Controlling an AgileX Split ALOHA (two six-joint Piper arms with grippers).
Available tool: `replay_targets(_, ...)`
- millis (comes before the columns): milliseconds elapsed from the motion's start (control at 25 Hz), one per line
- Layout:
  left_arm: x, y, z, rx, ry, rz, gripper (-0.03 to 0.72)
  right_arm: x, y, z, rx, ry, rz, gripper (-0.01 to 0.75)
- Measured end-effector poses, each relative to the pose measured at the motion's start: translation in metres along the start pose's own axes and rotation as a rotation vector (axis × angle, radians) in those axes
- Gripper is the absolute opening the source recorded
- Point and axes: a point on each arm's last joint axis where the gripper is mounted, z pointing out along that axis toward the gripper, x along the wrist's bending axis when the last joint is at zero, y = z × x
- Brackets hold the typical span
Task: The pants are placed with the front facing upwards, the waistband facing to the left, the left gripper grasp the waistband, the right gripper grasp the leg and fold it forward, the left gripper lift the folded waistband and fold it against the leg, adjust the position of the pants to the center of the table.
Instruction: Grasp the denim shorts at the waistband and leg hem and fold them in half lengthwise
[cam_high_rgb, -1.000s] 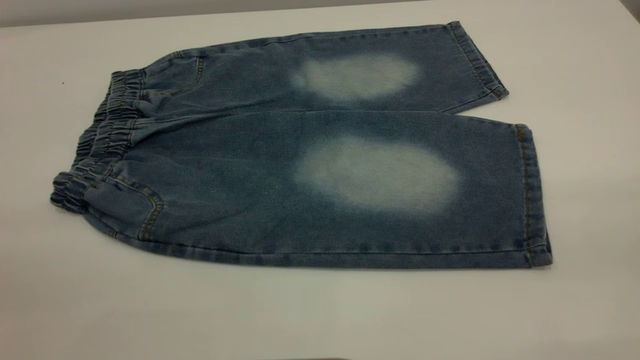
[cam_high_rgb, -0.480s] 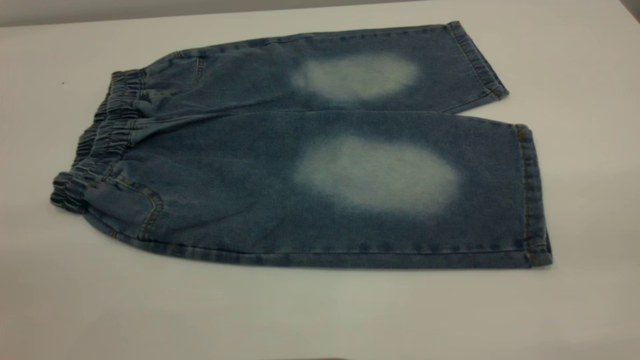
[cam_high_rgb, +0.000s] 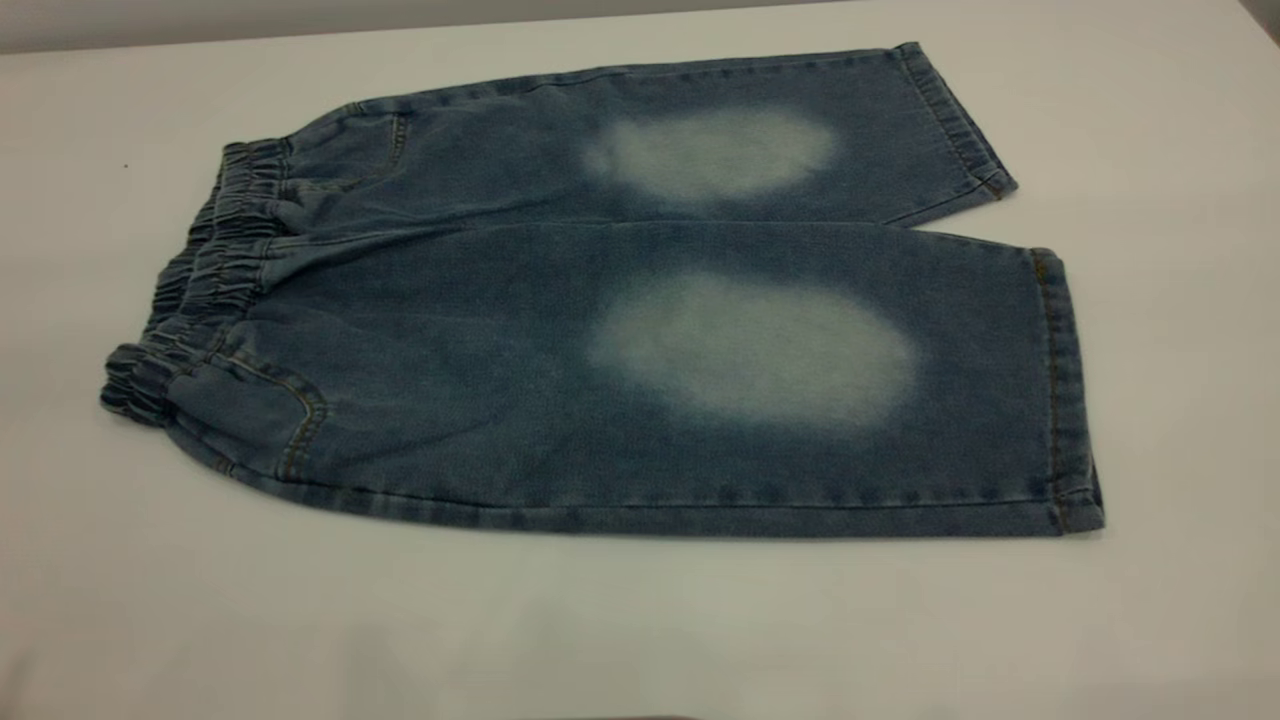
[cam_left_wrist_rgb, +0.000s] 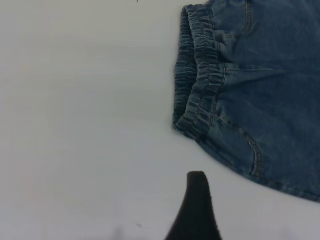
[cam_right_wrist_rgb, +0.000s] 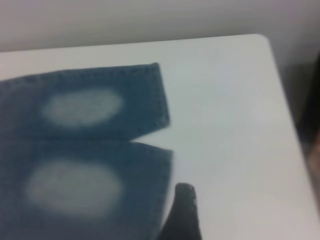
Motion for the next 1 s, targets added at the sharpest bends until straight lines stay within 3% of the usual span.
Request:
replay_targets(240, -0.01, 0.035, 0.062, 0.12, -0.001, -0.03, 0.552, 0.004, 0.02, 0.061, 0.166, 0.088, 0.065, 0.561)
replay_targets(520, -0.011, 0.033, 0.143, 0.335, 0.059, -0.101, 0.552, 0.008, 0.026, 0.111, 0.269, 0.19, 0.125, 0.561)
replay_targets(720, -0.007, 0.027, 0.186, 0.411, 0.091, -0.122, 0.552, 0.009, 0.025, 0.119, 0.296, 0.217, 0.119, 0.561)
replay_targets(1000, 0.018, 0.048, 0.24, 0.509, 0.175, -0.192, 0.552, 0.009, 0.025, 0.119, 0.296, 0.218, 0.113, 0.561)
